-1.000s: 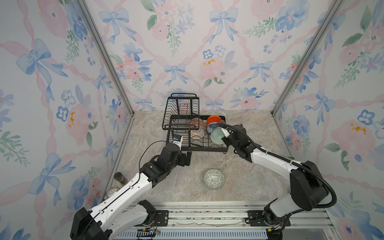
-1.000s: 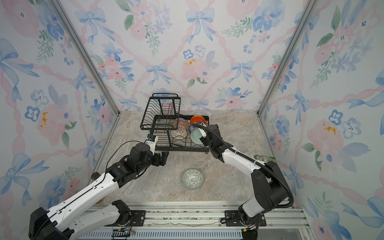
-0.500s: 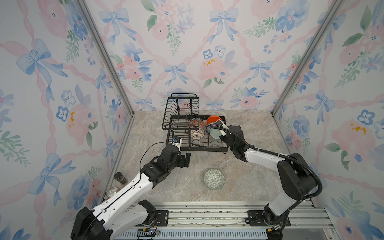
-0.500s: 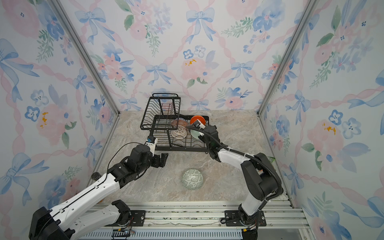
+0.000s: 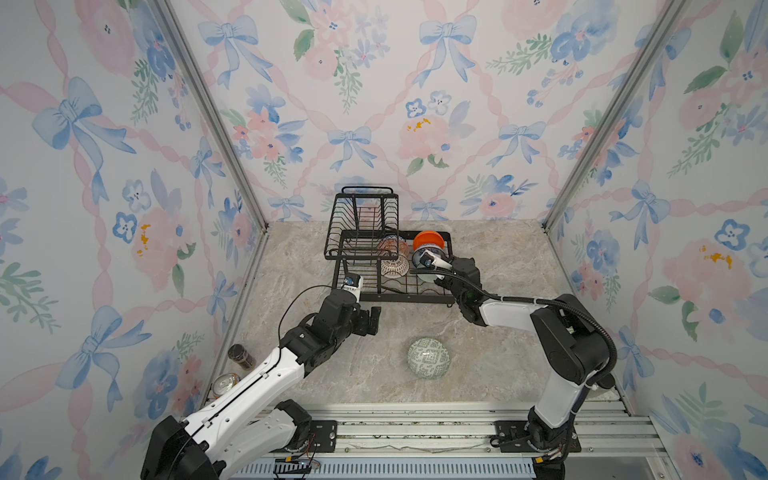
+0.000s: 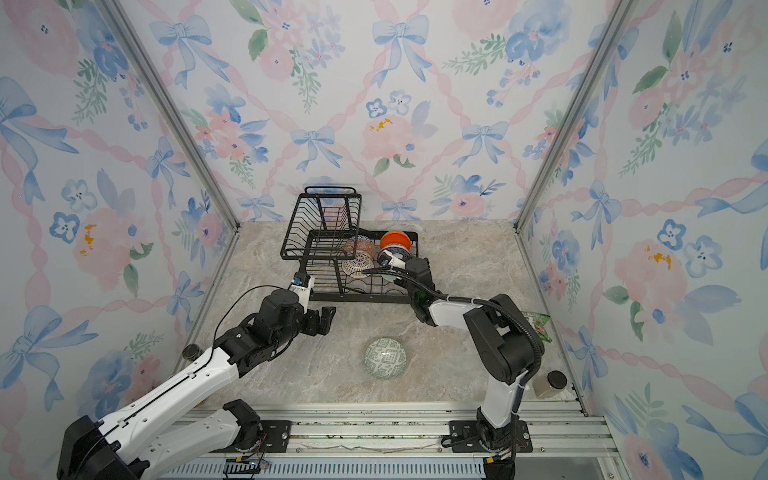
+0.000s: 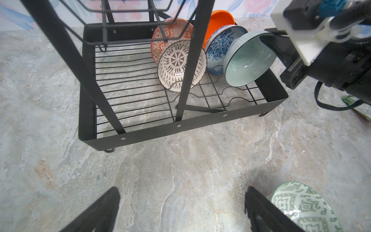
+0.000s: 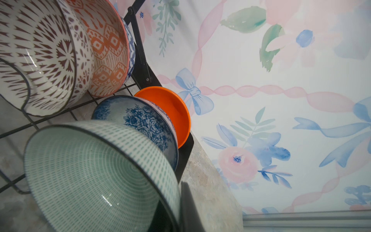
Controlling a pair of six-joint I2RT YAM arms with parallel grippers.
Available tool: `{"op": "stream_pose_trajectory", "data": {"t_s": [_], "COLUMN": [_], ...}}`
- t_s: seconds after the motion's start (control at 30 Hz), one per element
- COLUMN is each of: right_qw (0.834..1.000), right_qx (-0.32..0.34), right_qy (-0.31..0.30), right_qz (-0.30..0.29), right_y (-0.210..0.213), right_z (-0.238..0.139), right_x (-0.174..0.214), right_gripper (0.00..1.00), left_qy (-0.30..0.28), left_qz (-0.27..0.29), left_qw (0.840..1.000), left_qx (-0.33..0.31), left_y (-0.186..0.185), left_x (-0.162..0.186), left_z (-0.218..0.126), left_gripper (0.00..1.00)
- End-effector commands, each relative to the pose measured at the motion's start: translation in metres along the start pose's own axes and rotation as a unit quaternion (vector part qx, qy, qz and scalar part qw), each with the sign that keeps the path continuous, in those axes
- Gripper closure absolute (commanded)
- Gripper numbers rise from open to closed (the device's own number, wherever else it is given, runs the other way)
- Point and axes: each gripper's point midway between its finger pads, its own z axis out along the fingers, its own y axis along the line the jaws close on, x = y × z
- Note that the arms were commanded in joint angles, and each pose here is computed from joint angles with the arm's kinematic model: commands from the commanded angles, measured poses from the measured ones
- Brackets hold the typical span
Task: Load the bowls into the dish rack
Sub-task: 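Carry the pale green bowl into the rack with the right gripper while left withdraws, then lower the pale green bowl upright in front of the blue floral bowl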
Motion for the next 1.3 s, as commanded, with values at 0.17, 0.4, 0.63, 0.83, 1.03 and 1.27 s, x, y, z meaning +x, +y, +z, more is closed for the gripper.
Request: {"op": "stream_pose_trajectory", "data": {"t_s": [0.17, 0.4, 0.63, 0.83, 1.03, 1.27], "right_qw": [0.998, 0.996, 0.994, 0.992, 0.993, 0.995], "right_qx": [0.033, 0.045, 0.062, 0.075, 0.057, 0.013], "right_qy": [-0.04, -0.055, -0.057, -0.052, -0.054, -0.046], "right_qz": [-0.03, -0.057, -0.076, -0.087, -0.091, -0.085], "right_y": [-0.016, -0.018, -0.02, -0.02, -0.013, 0.017], "right_z": [0.013, 0.021, 0.029, 0.035, 0.033, 0.026], "right_x": [-0.014, -0.022, -0.024, -0.025, -0.029, -0.017], "right_gripper": [1.0, 1.0, 1.0, 1.0, 1.0, 1.0], "left_qy": [0.003, 0.005, 0.005, 0.006, 0.002, 0.005], "left_qz": [0.001, 0.002, 0.004, 0.003, 0.002, 0.004], "left_qw": [1.0, 1.0, 1.0, 1.0, 1.0, 1.0], "left_qx": [0.004, 0.005, 0.006, 0.008, 0.007, 0.008], "left_y": [0.001, 0.001, 0.0, 0.0, 0.001, 0.0], "left_x": [0.003, 0.004, 0.003, 0.004, 0.002, 0.003], "left_z": [0.002, 0.002, 0.002, 0.002, 0.001, 0.002], "left_gripper": [0.02, 0.02, 0.02, 0.02, 0.02, 0.02]}}
